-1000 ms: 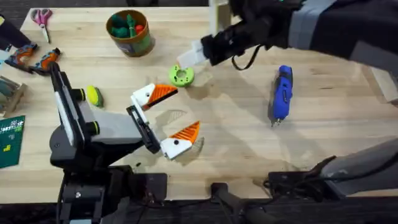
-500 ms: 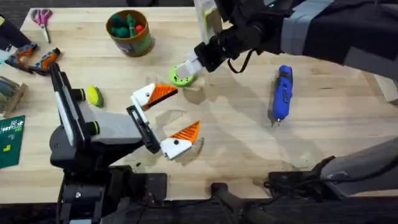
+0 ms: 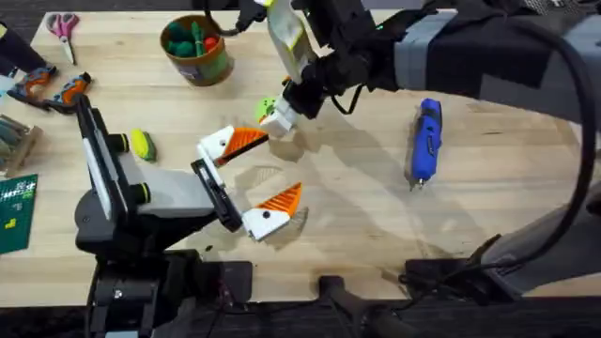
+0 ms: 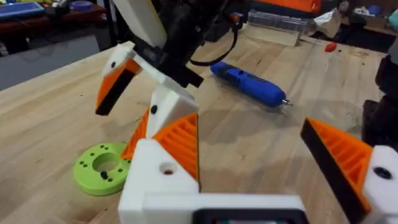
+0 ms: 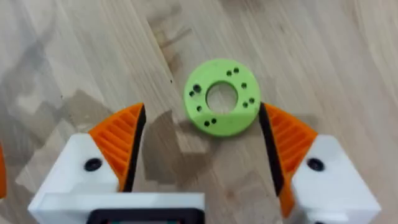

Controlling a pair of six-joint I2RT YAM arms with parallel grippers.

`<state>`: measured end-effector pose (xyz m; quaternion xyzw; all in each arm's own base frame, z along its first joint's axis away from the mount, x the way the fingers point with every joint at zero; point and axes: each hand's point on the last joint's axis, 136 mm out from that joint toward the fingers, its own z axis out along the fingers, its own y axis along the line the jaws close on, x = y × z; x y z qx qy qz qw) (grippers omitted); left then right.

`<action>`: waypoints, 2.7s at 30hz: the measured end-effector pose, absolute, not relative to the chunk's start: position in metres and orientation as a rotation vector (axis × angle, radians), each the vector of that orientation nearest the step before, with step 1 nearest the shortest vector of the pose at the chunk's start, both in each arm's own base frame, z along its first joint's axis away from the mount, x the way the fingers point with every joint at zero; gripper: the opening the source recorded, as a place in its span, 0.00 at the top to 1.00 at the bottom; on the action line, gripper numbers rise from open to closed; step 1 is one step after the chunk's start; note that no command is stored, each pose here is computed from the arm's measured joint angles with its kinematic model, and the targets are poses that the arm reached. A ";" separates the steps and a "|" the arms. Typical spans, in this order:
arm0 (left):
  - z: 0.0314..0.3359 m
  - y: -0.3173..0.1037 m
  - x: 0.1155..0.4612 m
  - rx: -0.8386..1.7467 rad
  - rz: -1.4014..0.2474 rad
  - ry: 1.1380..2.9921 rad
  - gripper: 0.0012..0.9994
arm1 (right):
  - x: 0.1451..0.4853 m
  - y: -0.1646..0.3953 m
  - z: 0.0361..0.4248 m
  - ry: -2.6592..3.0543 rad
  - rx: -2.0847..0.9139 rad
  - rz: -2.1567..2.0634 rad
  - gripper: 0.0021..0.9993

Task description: Pick up the gripper from the table and insert it into the empty holder that is missing its gripper. Then pick up a screw, insert it into the mounting hole, and use the screwdriver to tighten it. Finally, clean up the table by picking up the vegetable and placing it into the bucket.

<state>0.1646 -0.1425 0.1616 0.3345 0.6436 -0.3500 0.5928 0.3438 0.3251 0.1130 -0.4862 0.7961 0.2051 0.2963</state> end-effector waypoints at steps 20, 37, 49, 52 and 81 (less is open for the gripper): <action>0.162 -0.143 0.165 0.778 -0.814 1.497 0.01 | 0.329 0.347 0.076 1.965 -1.569 0.531 0.01; 0.162 -0.143 0.165 0.778 -0.814 1.497 0.01 | 0.332 0.349 0.074 1.992 -1.525 0.548 0.01; 0.162 -0.143 0.165 0.778 -0.814 1.497 0.01 | 0.336 0.352 0.062 2.017 -1.502 0.559 0.03; 0.162 -0.143 0.165 0.777 -0.814 1.497 0.01 | 0.336 0.353 0.062 2.016 -1.500 0.559 0.07; 0.162 -0.143 0.165 0.778 -0.814 1.497 0.01 | 0.347 0.350 0.054 2.069 -1.420 0.579 0.21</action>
